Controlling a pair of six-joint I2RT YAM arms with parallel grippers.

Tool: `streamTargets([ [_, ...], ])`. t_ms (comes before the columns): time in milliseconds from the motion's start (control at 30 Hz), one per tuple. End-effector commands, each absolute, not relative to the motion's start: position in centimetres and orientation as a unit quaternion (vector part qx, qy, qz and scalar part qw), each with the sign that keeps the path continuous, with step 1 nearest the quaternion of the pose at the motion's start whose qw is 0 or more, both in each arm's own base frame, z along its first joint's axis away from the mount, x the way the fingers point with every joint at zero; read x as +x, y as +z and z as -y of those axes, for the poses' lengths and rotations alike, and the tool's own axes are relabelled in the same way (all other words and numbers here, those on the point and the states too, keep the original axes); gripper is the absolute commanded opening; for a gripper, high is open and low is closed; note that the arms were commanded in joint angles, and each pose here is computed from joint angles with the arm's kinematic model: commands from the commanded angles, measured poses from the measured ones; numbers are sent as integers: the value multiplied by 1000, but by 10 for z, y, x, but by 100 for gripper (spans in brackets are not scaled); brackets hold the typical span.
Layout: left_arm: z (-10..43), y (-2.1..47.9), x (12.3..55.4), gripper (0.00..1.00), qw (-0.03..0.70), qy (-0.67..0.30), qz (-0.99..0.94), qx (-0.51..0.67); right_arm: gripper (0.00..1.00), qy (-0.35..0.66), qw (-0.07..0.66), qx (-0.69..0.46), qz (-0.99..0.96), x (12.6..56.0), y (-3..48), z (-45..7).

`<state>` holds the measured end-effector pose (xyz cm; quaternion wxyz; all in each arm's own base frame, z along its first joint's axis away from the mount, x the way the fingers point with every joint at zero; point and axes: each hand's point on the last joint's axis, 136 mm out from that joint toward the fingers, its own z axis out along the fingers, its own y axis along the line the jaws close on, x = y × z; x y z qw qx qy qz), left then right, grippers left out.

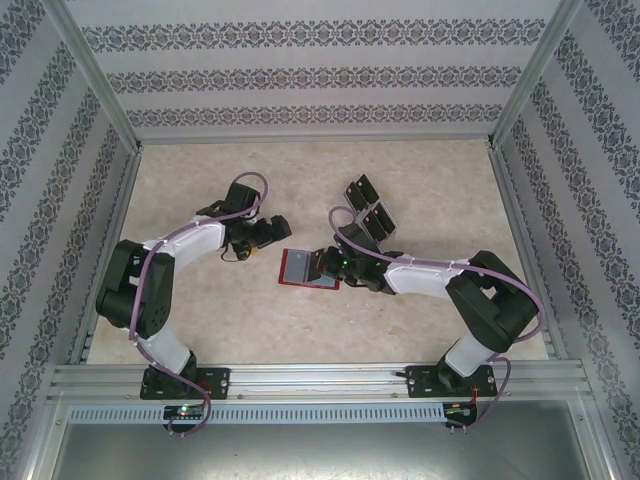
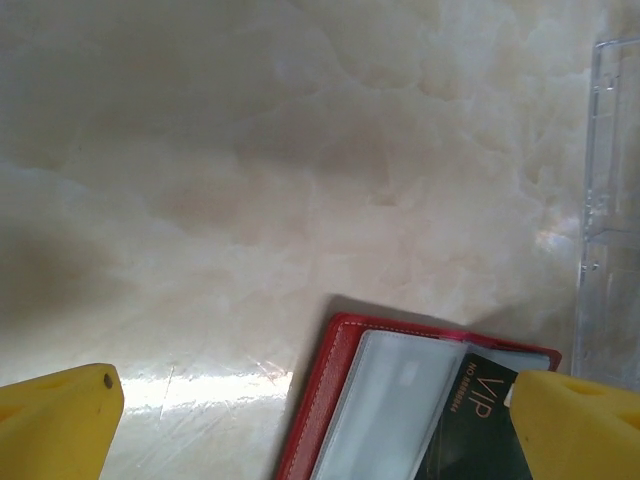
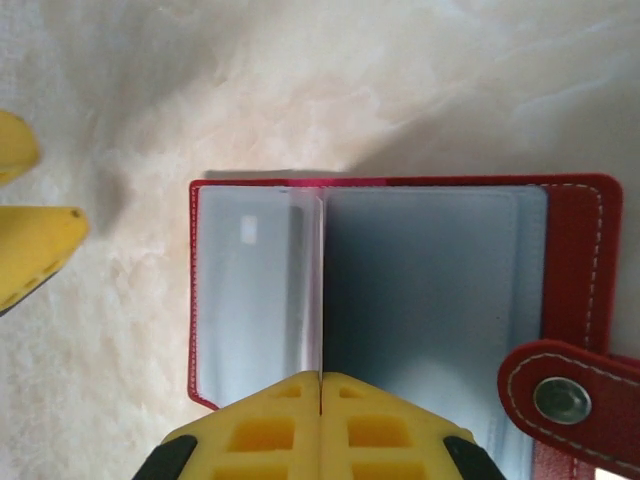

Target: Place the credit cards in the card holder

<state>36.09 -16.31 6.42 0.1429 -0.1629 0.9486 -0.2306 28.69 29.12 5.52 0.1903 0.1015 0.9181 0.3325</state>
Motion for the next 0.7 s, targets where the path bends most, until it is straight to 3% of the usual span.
streamTargets([
  [0,172,68,362,100,139,-237,-951,-143,0,346,181,98,-915,283,65,-298],
  [267,175,62,362,100,135,-218,-959,-122,0,353,180,114,-911,284,64,-301],
  [667,155,57,345,99,115,-38,-992,17,0,364,202,126,-900,284,81,-294],
])
